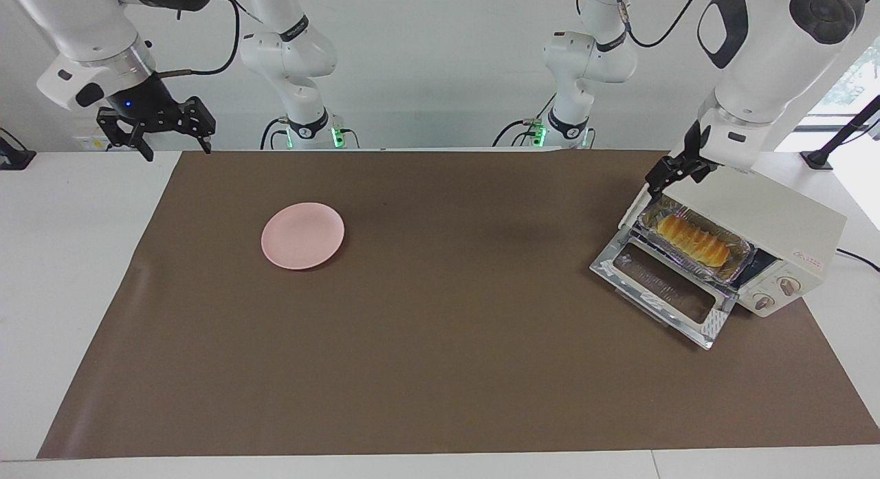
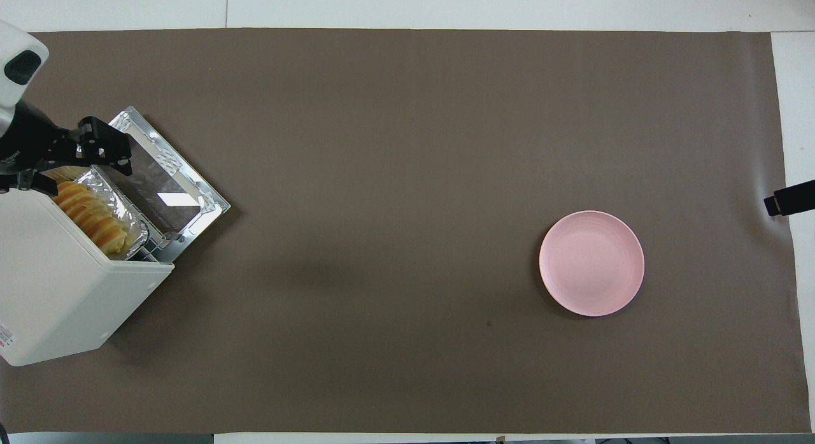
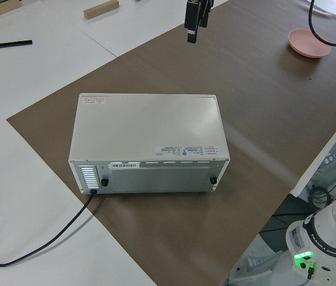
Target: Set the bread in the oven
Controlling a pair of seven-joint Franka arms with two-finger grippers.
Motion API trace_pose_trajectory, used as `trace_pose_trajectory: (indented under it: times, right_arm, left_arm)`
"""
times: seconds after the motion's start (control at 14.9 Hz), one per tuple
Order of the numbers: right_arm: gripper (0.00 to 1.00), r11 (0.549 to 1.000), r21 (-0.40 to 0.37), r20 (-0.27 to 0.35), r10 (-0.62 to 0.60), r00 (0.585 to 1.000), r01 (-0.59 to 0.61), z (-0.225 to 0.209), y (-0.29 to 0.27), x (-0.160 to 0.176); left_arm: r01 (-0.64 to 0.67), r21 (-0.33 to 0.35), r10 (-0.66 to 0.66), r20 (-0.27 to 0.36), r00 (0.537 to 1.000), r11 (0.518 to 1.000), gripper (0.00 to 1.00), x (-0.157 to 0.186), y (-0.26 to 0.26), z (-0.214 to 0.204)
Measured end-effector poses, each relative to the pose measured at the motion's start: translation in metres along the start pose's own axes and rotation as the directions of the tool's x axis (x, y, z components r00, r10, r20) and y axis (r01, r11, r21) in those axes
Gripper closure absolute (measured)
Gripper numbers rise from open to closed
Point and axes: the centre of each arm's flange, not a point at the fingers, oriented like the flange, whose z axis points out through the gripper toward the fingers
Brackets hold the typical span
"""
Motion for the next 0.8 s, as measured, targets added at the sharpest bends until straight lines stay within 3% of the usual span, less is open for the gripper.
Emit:
trace_pose_trajectory:
  times: [0.27, 0.47, 0.8]
  right_arm:
    - [0.00, 1.000, 0.000, 0.000, 0.000, 1.000, 0.000, 0.000, 0.000, 0.000]
    - [0.00, 1.000, 0.000, 0.000, 0.000, 1.000, 0.000, 0.000, 0.000, 0.000]
    - [0.00, 1.000, 0.000, 0.000, 0.000, 1.000, 0.000, 0.000, 0.000, 0.000]
  left_arm:
    - [-0.075, -0.011, 0.075, 0.035, 0.997, 0.997, 0.00, -0.020, 0.025, -0.001]
    - [-0.082, -0.010, 0.082, 0.063, 0.995, 0.997, 0.00, -0.030, 0.012, 0.007]
    - [-0.163, -0.012, 0.164, 0.057, 0.985, 0.987, 0.00, -0.046, 0.005, 0.005]
